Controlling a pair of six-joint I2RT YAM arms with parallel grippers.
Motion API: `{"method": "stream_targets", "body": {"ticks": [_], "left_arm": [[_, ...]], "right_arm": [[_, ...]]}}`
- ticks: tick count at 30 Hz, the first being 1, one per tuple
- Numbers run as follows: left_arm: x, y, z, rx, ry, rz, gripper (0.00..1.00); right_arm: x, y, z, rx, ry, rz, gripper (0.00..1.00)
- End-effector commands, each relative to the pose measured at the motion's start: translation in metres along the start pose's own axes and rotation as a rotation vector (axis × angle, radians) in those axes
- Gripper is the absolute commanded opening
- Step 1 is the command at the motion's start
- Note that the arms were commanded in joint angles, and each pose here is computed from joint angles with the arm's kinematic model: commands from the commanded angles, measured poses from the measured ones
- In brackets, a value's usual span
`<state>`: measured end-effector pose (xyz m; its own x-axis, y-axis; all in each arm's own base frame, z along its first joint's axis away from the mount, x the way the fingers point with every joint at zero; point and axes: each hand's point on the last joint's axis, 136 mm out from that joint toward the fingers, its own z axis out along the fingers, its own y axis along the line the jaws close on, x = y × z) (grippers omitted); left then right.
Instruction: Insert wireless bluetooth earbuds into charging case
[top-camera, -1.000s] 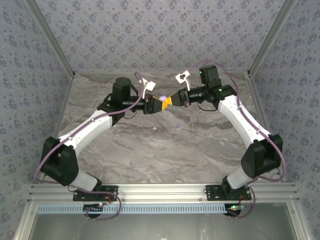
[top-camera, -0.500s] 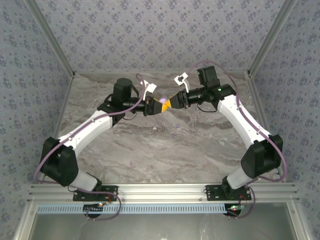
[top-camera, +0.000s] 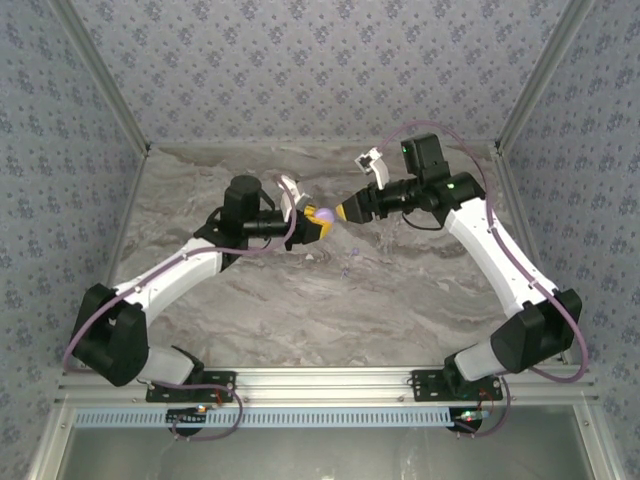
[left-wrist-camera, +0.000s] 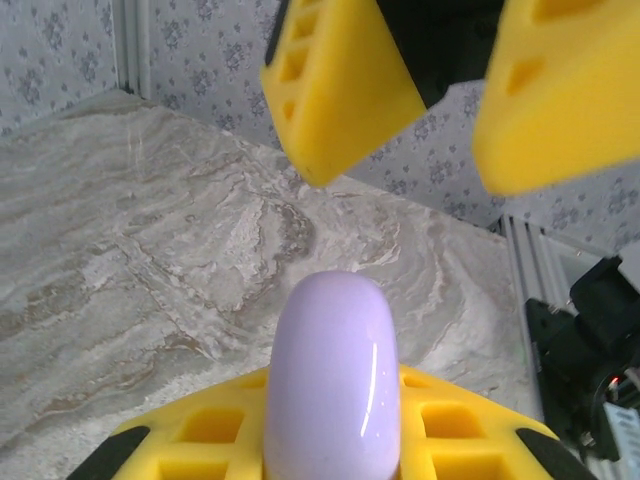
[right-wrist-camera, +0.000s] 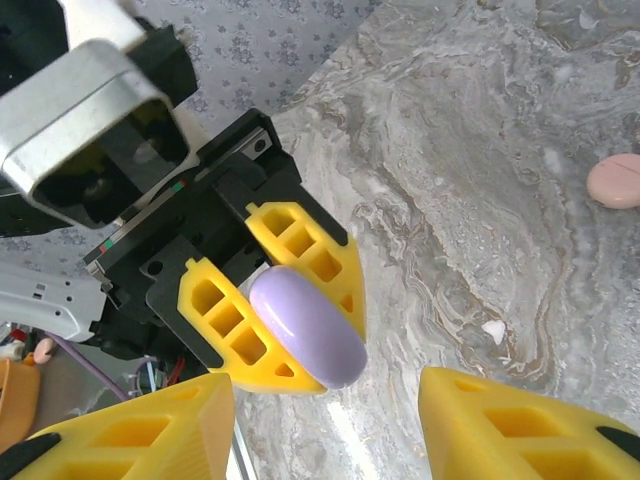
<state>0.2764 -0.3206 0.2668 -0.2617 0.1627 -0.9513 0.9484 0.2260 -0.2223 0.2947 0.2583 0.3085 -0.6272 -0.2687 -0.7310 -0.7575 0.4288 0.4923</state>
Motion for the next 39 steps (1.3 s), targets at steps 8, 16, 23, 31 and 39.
{"method": "stream_targets", "body": {"ticks": [8,16,23,31,39], "left_arm": [[-0.023,-0.025,-0.006,0.061,-0.096,0.260,0.06],[-0.023,-0.036,-0.005,0.101,-0.098,0.275,0.05],[-0.023,-0.041,-0.003,0.123,-0.096,0.278,0.05],[-0.022,-0.049,-0.003,0.150,-0.091,0.288,0.03],[-0.020,-0.054,-0.002,0.167,-0.082,0.297,0.03]], "right_arm": [[0.021,0.021,0.007,-0.015,0.081,-0.067,0.55],[0.023,0.016,0.013,0.007,0.097,-0.068,0.56],[0.021,0.008,0.016,0.040,0.105,-0.062,0.57],[0.018,-0.009,0.015,0.134,0.100,-0.045,0.57],[0.012,-0.021,0.011,0.208,0.076,-0.034,0.57]]}}
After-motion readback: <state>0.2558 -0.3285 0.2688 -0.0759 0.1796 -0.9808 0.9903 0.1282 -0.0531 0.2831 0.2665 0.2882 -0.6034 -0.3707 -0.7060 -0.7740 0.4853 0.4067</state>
